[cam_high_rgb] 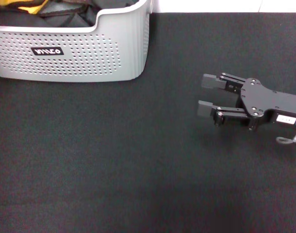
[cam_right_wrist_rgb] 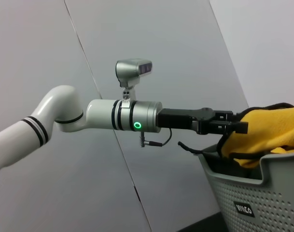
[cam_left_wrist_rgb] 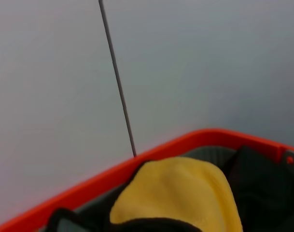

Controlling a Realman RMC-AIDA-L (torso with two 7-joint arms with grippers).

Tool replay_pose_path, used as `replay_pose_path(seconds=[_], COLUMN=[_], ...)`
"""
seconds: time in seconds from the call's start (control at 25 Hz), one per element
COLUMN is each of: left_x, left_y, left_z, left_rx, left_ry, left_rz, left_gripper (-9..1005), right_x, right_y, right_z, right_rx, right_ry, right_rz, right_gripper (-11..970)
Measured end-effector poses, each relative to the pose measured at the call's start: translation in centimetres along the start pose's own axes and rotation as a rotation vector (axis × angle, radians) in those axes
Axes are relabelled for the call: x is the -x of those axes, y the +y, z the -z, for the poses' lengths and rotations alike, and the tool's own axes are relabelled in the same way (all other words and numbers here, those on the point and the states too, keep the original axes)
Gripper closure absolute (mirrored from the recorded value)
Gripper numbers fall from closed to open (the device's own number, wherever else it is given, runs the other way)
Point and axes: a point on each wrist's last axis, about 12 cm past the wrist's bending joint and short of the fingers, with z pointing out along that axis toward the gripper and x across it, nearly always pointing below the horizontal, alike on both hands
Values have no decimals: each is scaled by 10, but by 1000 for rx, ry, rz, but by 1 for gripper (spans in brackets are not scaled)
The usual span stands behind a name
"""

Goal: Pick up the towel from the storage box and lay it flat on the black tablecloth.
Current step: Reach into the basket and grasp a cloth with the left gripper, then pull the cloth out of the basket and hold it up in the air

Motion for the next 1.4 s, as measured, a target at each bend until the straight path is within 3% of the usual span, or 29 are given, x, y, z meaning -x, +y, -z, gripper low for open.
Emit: replay_pose_path(seconds=[0.24, 0.64, 0.76, 0.88, 1.0, 1.2, 1.28, 1.4], left_x=[-9, -6, -4, 0, 7, 20, 24, 25], left_y=[2, 5, 6, 6, 4, -9, -14, -17], left_z=[-6, -3, -1, 7, 23, 72, 91, 112], left_rx=[-16, -7, -5, -16, -64, -231, -322, -477], left_ry=[29, -13, -44, -127, -272, -651, -756, -817], left_rz=[33, 61, 75, 113, 128, 61, 4, -52], left_gripper=[370, 572, 687, 803, 980, 979, 979, 979], right_x=[0, -2, -4, -5, -6, -6, -7, -7], right_y=[-3, -3, -2, -2, -2, -1, -1, -1], right_z=[-1, 0, 1, 3, 4, 5, 5, 5], right_rx=[-19, -27, -32, -40, -43, -46, -47, -48], right_ry=[9, 5, 5, 3, 2, 3, 3, 1], right_rz=[3, -7, -8, -8, -6, 1, 12, 20], right_gripper=[95, 96, 97, 97, 97, 97, 98, 98])
